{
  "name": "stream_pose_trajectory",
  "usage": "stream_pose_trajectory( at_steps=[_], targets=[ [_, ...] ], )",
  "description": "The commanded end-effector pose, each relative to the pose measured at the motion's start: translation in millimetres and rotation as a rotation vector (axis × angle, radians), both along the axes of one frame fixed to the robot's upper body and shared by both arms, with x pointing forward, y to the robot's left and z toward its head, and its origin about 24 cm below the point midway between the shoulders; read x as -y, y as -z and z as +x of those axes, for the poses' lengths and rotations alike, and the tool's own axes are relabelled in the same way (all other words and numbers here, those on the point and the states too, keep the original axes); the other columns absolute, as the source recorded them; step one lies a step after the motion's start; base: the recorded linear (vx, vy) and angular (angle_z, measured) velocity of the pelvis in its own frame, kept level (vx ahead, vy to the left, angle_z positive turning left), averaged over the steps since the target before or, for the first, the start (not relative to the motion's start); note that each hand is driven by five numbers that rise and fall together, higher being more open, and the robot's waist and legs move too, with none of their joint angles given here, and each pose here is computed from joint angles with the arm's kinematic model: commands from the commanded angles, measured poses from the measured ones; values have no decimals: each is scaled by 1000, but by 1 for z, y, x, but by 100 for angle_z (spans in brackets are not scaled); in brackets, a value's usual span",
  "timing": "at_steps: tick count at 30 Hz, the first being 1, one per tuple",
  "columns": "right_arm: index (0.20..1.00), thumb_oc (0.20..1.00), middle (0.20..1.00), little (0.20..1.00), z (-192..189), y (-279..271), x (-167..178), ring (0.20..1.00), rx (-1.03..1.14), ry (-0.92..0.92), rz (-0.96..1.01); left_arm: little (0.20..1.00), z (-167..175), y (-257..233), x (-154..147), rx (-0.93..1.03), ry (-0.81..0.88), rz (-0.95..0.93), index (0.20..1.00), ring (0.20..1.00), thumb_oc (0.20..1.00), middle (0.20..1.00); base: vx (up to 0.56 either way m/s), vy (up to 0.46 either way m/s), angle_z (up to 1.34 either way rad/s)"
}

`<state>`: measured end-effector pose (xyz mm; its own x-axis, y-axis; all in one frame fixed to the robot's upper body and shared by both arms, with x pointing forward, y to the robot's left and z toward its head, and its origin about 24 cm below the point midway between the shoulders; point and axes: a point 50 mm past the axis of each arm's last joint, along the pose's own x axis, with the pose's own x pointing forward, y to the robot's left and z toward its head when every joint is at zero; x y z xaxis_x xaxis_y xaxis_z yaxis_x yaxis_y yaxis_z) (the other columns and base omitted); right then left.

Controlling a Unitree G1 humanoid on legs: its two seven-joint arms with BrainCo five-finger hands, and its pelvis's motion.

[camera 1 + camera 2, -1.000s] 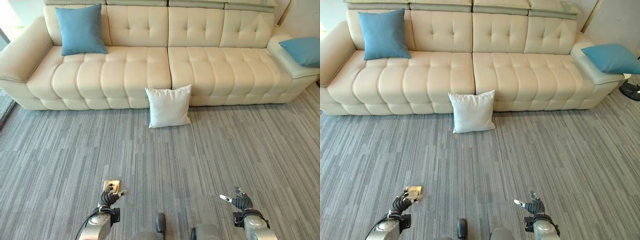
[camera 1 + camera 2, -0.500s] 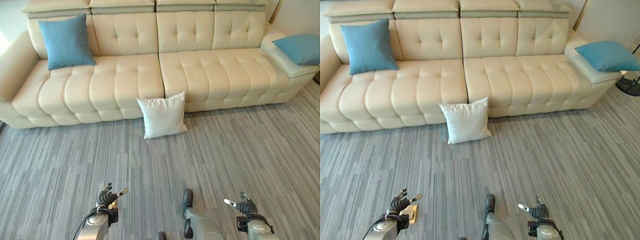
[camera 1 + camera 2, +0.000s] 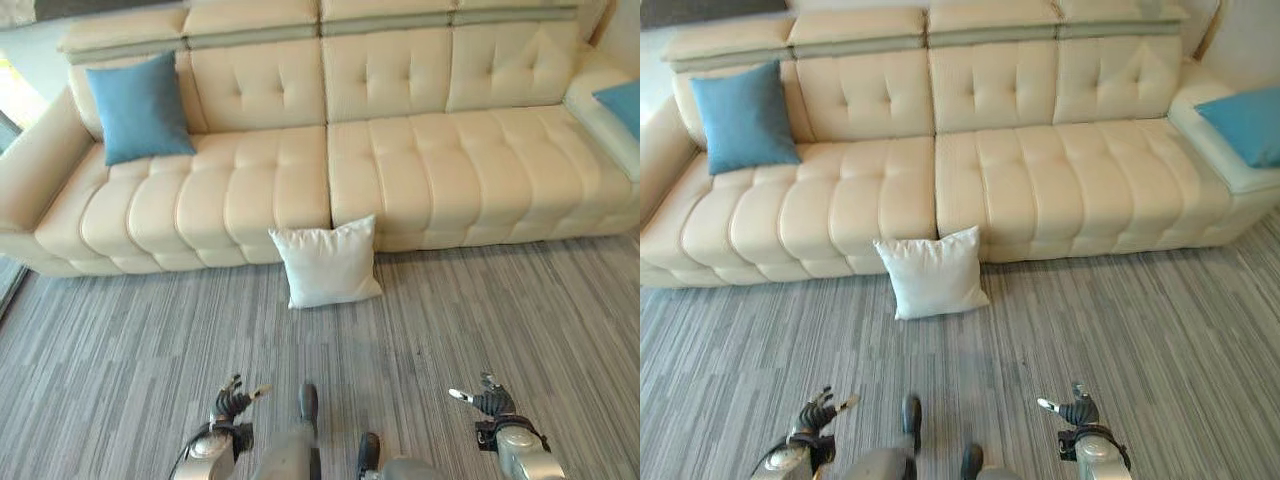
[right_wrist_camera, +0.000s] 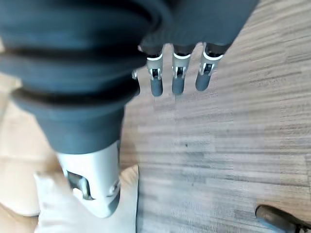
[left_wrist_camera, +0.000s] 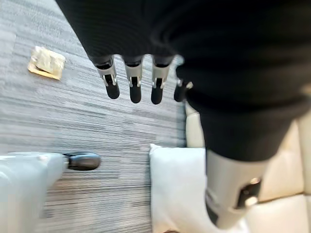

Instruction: Pick up all the scattered cushions and arrange them neatly on the sofa.

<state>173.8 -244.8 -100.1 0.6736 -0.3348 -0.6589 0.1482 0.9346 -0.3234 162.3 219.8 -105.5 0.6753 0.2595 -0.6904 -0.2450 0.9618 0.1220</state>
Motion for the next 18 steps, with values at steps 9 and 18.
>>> stream_pose_trajectory(
  at_steps=[9,18],
  targets=[
    [1000,1000,1000,1000,16,-8,-13,1000,63,-80,-15,1000,9,-15,-27,63,-27,105,1000,1000,1000,1000,433,290,-17],
    [1000,1000,1000,1000,17,-8,-12,1000,53,-67,-24,1000,19,-25,-29,104,-5,117,1000,1000,1000,1000,235,94,0]
  ],
)
